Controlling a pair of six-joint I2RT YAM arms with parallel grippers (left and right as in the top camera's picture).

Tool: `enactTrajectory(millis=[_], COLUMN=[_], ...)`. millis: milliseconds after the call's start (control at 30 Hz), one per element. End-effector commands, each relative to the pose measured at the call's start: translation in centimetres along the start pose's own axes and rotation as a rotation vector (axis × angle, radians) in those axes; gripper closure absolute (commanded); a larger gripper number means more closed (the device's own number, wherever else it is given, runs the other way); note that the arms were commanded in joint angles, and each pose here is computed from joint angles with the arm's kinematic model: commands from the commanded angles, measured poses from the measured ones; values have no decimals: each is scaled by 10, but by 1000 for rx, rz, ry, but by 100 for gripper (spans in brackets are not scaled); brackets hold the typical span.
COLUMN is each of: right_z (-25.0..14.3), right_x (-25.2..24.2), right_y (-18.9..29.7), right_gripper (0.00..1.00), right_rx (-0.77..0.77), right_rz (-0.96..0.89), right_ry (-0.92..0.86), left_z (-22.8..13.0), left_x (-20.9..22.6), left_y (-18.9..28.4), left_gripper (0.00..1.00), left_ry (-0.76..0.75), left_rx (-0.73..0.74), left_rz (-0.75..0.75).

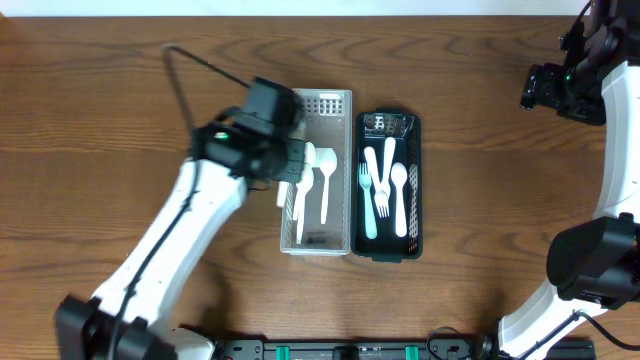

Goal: Pack container
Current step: 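Place the last spoon into the silver tray and release it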

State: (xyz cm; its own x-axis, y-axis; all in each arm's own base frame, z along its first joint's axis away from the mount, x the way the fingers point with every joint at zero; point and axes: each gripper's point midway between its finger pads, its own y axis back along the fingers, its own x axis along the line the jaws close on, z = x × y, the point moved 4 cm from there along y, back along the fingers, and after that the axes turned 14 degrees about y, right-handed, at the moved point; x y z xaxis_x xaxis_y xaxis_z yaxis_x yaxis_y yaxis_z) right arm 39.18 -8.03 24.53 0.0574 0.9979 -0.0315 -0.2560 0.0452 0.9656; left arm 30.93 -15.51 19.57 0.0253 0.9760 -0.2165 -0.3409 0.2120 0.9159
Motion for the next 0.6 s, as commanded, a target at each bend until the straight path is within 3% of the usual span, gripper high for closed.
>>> enactTrajectory(millis=[0,267,333,567], right_z=[-2,-2,-2,-2], right_x=[-1,-1,-1,-1], right_y=[-3,-3,-3,-3], right_gripper=[17,17,16,16], right_rx=[11,12,12,14], right_rz=[4,4,4,5], right_ry=[8,8,8,8], left_z=[-9,-16,-16,6], left_x=[-12,-12,-12,-9], left_y=[-32,-86,-90,-63], left_gripper=[94,92,73,49], left_ry=[-52,-61,-61,-90], left_rx=[75,166,167,60], left_rz=[27,70,71,133])
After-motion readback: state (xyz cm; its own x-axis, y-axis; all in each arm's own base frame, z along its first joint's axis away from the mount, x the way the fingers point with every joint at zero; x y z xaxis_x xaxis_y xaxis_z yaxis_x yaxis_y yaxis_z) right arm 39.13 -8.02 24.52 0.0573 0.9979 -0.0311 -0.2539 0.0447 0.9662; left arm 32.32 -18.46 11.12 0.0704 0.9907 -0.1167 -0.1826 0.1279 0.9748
